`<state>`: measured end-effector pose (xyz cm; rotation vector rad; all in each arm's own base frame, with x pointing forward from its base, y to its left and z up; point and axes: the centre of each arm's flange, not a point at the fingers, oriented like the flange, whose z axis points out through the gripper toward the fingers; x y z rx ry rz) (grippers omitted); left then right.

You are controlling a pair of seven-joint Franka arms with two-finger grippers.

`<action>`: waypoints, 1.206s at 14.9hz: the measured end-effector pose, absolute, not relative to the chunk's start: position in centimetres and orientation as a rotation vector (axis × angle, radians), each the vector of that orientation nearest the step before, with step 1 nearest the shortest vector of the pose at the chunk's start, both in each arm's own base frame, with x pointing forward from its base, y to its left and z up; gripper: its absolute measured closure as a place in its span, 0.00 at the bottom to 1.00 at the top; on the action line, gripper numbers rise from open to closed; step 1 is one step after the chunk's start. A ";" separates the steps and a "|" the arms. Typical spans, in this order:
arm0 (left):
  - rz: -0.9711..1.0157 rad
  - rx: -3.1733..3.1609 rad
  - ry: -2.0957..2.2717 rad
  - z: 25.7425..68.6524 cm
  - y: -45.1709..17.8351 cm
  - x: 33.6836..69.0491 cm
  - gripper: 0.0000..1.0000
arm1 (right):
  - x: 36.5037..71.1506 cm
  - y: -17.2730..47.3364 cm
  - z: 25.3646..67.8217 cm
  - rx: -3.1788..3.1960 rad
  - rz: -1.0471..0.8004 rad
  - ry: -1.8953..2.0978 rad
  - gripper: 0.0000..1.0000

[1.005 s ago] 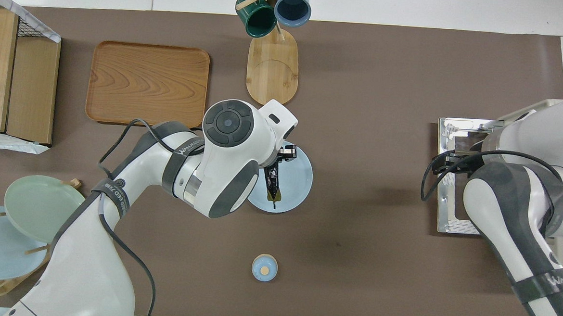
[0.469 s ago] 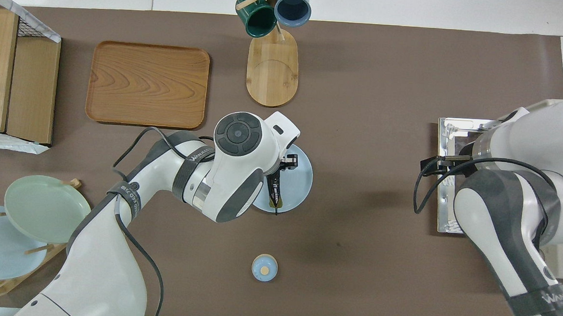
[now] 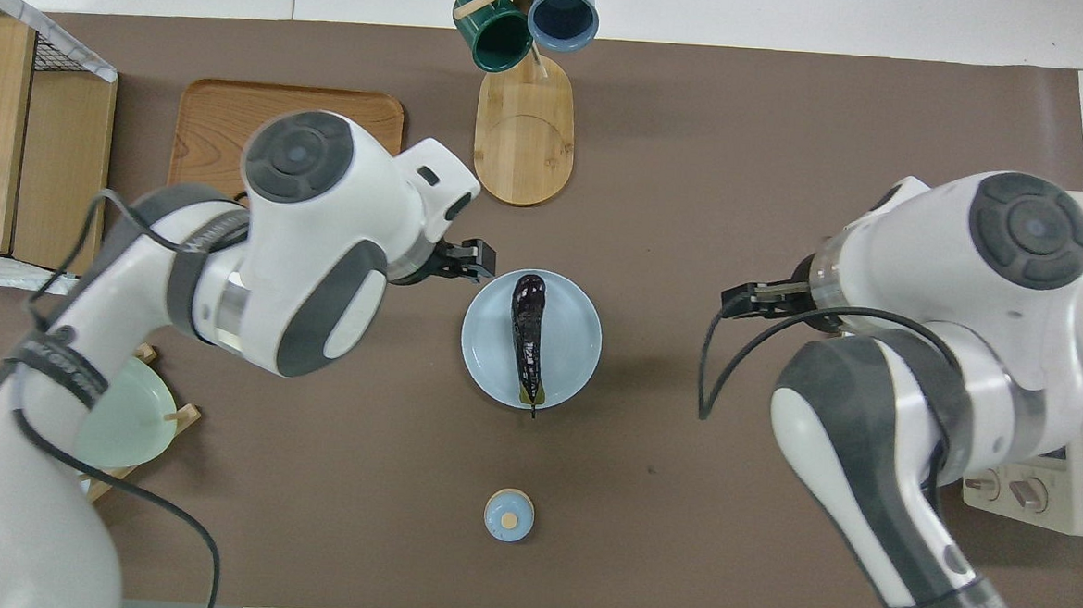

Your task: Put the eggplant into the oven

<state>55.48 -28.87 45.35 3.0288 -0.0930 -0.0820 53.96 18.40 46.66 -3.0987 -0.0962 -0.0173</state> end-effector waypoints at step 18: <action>-0.032 3.104 -0.208 57.8 -6.6 53.0 0.00 | 48.9 48.3 30.5 -3.082 -0.169 -0.049 0.39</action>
